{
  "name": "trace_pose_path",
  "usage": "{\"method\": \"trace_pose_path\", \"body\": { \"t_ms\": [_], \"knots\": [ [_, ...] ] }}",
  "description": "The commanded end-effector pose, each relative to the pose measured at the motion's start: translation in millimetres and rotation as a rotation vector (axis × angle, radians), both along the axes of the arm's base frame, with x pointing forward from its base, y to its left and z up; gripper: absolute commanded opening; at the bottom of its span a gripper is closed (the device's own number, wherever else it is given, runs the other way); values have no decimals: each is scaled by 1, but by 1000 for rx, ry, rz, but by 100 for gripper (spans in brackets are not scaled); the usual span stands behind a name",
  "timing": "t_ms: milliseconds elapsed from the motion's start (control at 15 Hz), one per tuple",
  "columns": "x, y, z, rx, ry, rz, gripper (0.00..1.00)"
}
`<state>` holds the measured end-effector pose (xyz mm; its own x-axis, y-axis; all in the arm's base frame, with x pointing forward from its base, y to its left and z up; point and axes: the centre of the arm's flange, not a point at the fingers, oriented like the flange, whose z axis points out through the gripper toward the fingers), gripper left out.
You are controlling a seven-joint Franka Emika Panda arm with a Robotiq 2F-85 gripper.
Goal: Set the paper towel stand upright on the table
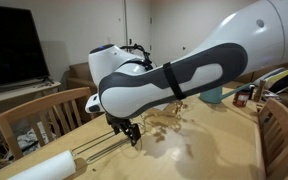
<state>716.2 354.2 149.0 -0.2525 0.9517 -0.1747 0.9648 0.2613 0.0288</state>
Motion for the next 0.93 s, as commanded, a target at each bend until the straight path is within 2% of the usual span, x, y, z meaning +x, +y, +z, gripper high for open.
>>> {"method": "trace_pose_path", "body": {
  "t_ms": [0,67,133,267,867],
  "knots": [
    [22,8,0,18,13,5,96],
    [22,9,0,13,13,5,92],
    [22,9,1,16,11,7,98],
    [22,8,3,19,6,3,100],
    [29,1,17,29,-21,-13,100]
  ]
}}
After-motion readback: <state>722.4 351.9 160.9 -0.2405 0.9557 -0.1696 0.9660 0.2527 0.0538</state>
